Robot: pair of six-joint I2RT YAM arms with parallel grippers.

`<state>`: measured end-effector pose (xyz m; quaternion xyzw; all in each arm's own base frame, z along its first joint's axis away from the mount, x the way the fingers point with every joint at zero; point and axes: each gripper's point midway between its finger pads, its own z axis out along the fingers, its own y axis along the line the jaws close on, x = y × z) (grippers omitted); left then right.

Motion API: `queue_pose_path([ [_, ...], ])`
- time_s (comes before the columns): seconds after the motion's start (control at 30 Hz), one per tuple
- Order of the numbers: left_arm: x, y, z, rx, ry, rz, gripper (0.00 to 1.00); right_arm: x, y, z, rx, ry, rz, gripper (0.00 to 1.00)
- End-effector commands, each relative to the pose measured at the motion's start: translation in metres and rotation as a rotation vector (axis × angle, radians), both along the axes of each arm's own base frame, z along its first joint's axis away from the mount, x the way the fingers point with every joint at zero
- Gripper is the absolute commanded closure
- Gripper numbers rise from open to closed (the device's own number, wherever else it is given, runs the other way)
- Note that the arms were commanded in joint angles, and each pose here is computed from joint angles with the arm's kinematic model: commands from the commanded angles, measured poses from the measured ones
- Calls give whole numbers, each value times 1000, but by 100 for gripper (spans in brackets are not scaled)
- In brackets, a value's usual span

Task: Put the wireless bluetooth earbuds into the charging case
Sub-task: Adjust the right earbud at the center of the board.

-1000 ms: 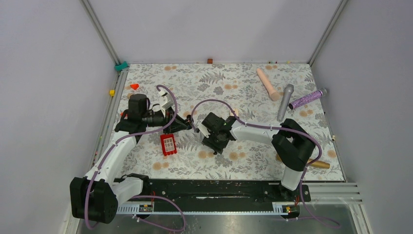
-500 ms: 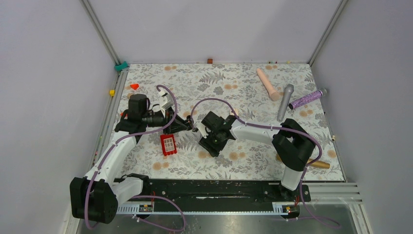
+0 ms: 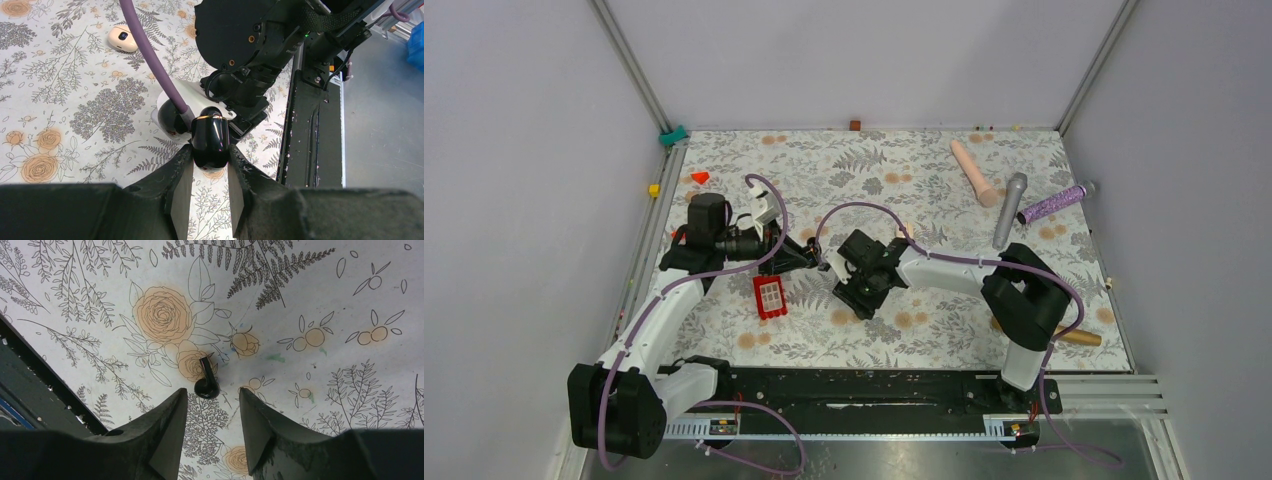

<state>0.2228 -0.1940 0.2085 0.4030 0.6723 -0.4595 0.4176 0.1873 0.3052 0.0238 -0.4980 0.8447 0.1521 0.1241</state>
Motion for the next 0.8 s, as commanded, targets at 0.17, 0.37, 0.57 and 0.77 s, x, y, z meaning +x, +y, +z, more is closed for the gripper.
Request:
queue_pose_path([
  [0.17,0,-5,28,-44,-126,-51,100,-11,13,-13,21,-5,79,53],
  [0.37,-1,-5,29,-46,-126,-54,100,-13,8,-17,-16,-6,85,55],
  [0.57,-2,-5,30,-50,-128,-58,100,-12,3,-4,-1,-14,99,48],
  [0.77,-5,-5,31,-59,-129,-72,100,-8,5,14,154,143,0,48],
])
